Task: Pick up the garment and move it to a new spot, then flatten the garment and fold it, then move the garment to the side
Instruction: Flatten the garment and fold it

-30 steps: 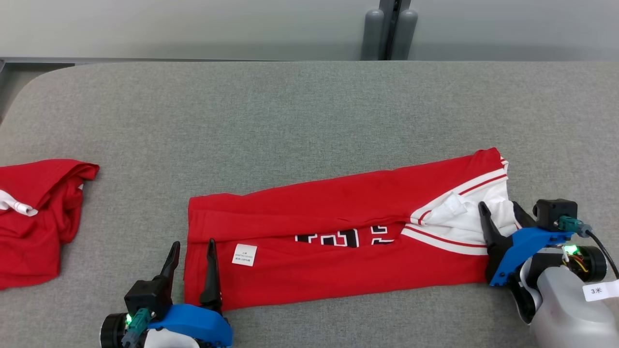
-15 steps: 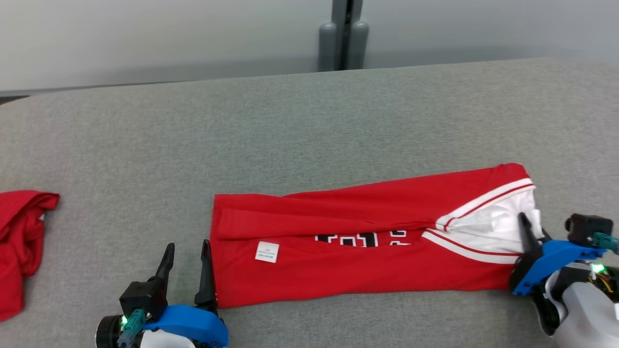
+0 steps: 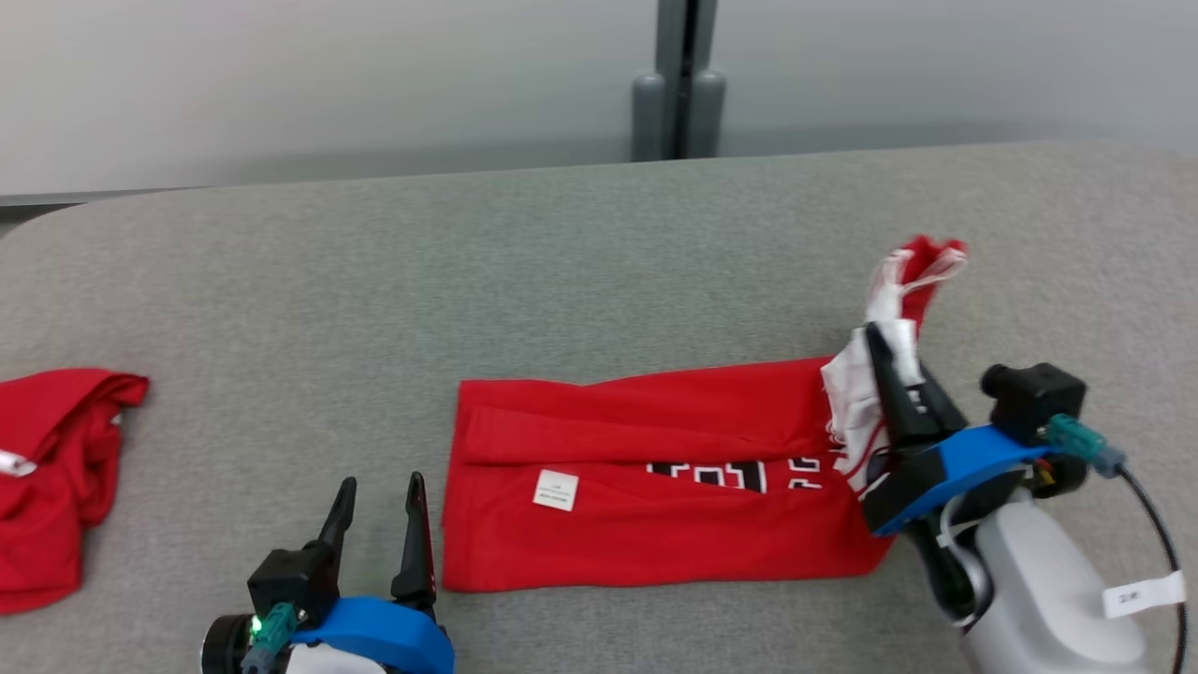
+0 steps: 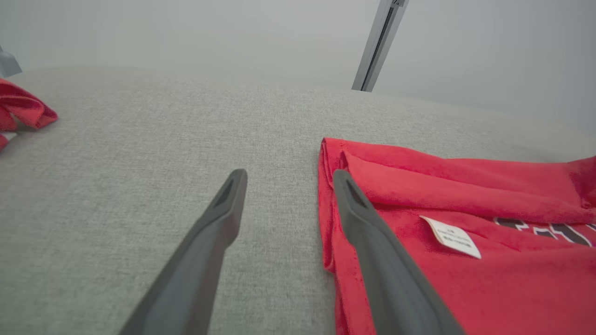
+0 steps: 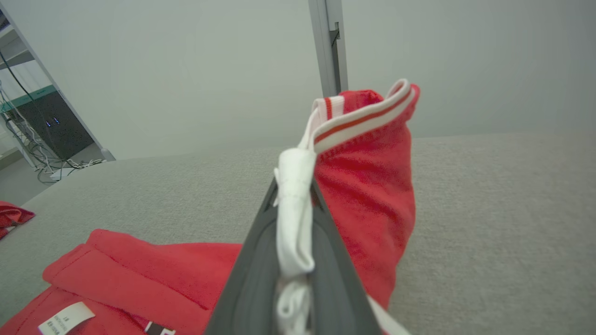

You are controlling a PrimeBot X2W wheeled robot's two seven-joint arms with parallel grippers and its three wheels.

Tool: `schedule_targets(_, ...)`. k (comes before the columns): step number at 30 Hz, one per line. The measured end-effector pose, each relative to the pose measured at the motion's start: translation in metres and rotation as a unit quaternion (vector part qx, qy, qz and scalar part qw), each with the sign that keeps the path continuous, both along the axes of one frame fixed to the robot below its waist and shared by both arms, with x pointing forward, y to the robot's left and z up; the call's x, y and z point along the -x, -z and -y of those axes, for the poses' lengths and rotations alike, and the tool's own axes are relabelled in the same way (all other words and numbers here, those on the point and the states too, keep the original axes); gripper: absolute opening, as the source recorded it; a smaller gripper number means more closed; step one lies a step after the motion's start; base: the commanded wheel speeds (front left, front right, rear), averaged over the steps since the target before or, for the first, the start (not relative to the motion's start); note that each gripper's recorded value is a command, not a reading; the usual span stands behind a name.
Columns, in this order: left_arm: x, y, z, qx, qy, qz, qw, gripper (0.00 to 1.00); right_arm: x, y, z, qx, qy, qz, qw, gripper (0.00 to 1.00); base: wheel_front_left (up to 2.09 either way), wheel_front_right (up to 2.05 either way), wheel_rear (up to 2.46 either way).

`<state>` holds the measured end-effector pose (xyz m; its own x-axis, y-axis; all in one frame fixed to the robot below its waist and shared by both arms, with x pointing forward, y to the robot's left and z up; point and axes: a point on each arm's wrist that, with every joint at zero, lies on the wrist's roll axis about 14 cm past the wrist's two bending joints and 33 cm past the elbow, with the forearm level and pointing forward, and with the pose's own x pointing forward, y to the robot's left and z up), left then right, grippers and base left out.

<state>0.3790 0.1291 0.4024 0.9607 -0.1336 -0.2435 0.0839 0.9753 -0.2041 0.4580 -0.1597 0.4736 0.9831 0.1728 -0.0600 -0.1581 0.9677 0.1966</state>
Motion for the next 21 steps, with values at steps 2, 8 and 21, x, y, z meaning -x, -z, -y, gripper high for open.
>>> schedule_targets(2, 0.005, -0.001, -0.006, -0.001, -0.009, 0.001, 1.0, 1.0, 0.001, -0.006, -0.031, -0.014, -0.04, 0.009, 0.999, 0.0, 0.0, 0.0, 0.0)
schedule_targets(8, 0.026, -0.004, -0.031, -0.003, -0.048, 0.001, 0.999, 1.0, 0.012, -0.01, -0.111, -0.048, -0.146, 0.006, 0.988, 0.0, 0.0, 0.0, 0.0)
schedule_targets(21, 0.067, 0.007, -0.07, -0.008, -0.118, -0.024, 0.993, 1.0, 0.043, 0.022, -0.216, -0.051, -0.292, -0.062, 0.953, 0.0, 0.0, 0.0, 0.0)
